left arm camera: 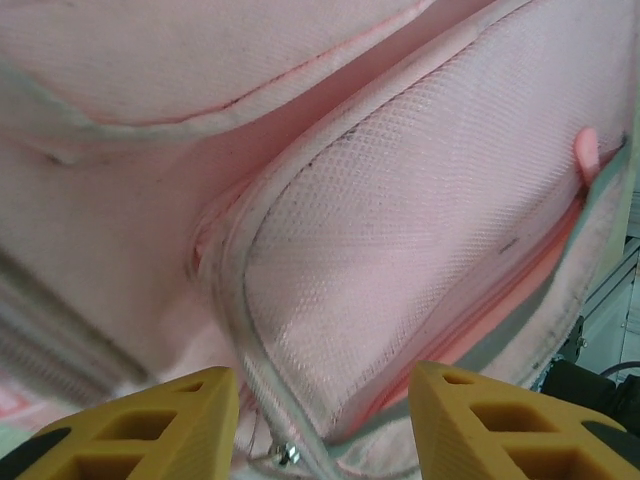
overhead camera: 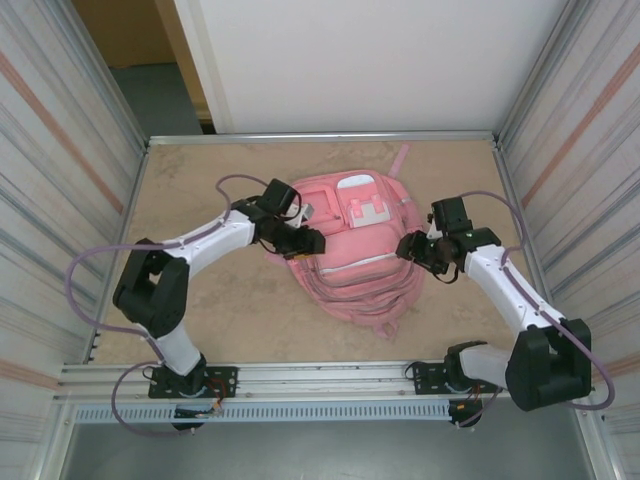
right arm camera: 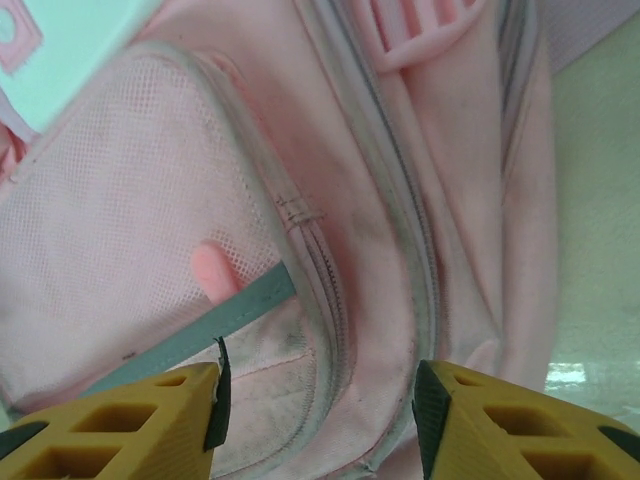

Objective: Pack the student bag

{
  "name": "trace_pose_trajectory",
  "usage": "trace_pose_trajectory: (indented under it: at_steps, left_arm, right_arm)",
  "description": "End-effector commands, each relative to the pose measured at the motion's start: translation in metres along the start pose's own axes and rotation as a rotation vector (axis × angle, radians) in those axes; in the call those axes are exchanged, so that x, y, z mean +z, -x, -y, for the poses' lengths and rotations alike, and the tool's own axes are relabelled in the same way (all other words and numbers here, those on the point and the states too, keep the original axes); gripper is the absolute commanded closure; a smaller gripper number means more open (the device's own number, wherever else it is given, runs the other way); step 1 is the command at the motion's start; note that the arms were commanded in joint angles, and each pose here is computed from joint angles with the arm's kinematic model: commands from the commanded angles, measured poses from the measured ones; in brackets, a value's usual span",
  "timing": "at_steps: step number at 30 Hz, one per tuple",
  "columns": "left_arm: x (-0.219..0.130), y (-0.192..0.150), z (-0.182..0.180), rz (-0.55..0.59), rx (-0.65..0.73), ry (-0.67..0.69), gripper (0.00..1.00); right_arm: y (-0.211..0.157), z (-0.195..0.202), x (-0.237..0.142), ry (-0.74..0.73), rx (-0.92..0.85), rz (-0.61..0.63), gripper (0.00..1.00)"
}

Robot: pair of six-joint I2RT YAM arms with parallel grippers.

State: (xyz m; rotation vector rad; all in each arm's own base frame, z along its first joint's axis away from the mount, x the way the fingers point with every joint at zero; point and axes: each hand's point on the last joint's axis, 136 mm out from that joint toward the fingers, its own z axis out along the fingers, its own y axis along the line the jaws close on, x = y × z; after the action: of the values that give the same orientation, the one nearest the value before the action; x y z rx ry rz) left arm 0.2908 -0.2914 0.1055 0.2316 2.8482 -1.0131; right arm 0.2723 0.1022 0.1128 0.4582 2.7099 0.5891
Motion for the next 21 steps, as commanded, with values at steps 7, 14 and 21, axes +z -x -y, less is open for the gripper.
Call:
trace_pose_trajectory:
  at_steps: [7,14,21]
  left_arm:
    - [0.016,0.013,-0.02,0.023,-0.173,-0.034,0.8]
    - [-0.01,0.004,-0.036,0.134,-0.26,-0.051,1.0]
    - [-0.027,-0.018,-0.02,0.254,-0.383,-0.181,1.0]
  right_arm:
    - [0.004,-0.017,0.034,0.128,-0.057,-0.09,0.5]
    - [0.034,-0.061,0.038,0.264,-0.093,-0.07,0.52]
    - [0.059,-0.102,0.069,0.335,-0.089,-0.074,0.52]
